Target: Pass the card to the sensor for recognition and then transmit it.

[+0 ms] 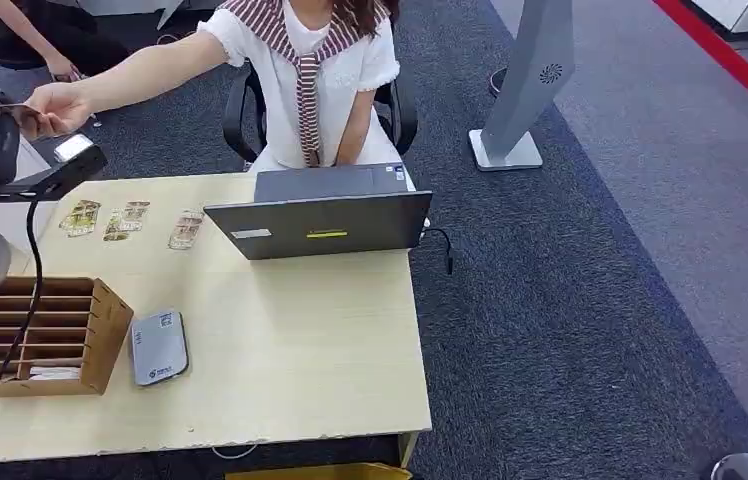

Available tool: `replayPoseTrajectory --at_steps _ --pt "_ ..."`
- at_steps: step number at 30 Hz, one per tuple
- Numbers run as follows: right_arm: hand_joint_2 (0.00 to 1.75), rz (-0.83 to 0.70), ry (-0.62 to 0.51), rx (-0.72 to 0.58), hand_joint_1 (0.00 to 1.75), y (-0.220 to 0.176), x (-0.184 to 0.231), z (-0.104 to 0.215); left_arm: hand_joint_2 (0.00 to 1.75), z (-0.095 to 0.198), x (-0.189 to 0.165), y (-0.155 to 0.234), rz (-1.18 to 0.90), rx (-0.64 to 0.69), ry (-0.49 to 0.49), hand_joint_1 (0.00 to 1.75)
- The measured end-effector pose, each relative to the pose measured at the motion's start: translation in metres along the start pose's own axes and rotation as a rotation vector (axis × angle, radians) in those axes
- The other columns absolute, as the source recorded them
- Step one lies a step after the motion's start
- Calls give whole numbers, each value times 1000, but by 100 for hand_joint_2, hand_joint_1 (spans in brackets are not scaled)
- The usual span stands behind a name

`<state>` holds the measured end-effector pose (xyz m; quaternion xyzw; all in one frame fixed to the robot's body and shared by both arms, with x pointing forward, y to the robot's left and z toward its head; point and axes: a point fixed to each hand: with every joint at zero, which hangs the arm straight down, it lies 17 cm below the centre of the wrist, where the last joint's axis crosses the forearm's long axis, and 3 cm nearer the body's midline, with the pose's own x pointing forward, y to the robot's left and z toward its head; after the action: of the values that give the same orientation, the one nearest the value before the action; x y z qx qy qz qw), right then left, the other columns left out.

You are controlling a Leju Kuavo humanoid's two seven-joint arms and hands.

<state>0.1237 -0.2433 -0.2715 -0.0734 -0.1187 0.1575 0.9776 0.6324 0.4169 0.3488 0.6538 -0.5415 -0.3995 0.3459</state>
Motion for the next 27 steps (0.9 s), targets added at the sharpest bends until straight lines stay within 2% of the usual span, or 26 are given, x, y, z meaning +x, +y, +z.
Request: replayPoseTrajectory --at_steps 1,11,17,22,27 --pt "175 0 0 0 0 0 0 0 175 0 -1 -2 3 -4 4 0" --pt "175 1 0 1 0 0 0 0 175 5 -8 -8 73 2 34 0" --pt "175 -14 2 2 0 1 -1 0 175 36 -23 -25 202 -2 28 0" --pt "175 -37 2 -4 0 0 -1 0 175 86 -44 -30 515 40 45 0" --pt "175 -83 9 -15 0 -1 -6 0 175 170 -67 -20 1090 123 93 0"
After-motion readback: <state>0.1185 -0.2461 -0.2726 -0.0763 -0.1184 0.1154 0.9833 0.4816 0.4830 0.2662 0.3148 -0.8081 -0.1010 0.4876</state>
